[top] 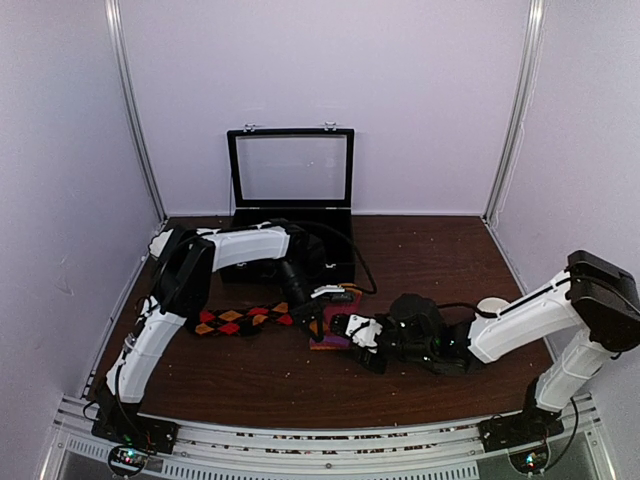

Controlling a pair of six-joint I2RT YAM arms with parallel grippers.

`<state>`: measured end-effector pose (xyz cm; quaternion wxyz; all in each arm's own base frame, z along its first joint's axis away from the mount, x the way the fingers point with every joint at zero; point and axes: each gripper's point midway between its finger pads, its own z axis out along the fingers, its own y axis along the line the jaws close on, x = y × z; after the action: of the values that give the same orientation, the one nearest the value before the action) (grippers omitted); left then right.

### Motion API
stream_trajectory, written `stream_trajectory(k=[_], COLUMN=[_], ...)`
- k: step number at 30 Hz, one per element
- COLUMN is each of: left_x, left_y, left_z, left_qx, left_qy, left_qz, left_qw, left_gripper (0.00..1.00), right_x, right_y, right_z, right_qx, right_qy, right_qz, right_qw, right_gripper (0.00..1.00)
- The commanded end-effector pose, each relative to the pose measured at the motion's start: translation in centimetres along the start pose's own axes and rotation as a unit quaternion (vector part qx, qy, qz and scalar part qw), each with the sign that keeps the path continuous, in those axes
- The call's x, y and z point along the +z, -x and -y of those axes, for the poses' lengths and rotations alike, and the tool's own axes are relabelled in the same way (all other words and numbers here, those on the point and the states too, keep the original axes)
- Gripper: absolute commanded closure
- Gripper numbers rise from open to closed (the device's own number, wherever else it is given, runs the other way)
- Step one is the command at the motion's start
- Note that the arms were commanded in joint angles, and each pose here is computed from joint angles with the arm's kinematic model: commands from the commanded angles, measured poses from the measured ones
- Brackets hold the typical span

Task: Roll the socks
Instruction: Roll the sock at the center of the board.

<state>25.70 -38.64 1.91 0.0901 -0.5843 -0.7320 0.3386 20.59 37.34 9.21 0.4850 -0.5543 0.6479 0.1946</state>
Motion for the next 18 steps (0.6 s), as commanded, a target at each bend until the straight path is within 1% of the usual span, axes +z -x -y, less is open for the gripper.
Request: stream_trajectory(k=[1,9,16,18], left_x=[1.3,1.2,1.2,1.2], left_y=[-2.1,-2.1,-2.2,-2.2], left_z=[-2.9,-2.9,-2.8,-2.8], left_qx=[-0.013,-0.016,-0.01,-0.009], left_qy=[0.02,0.011,0.007,0.007], left_qz=[-0.038,-0.037,-0.037,-0.037], left_qw=[0.999,0.999,0.999,0.999], left_gripper=[1.0,0.99,0.97,0.96], right_x=[1.9,4.3,5.2,5.3], right_y=[-0.5,-2.4,-5.2,-5.9], right_z=[-0.7,0.4,0.9,0.7], right_qx=[-0.049,-0.068,-0.056,-0.052], right_qy=[0.023,0.026,0.034,0.044], right_qz=[-0.02,-0.058,-0.097,-0.107], right_qw=[0.998,0.996,0.993,0.992], right_gripper=[0.58,0.6,0.66,0.71])
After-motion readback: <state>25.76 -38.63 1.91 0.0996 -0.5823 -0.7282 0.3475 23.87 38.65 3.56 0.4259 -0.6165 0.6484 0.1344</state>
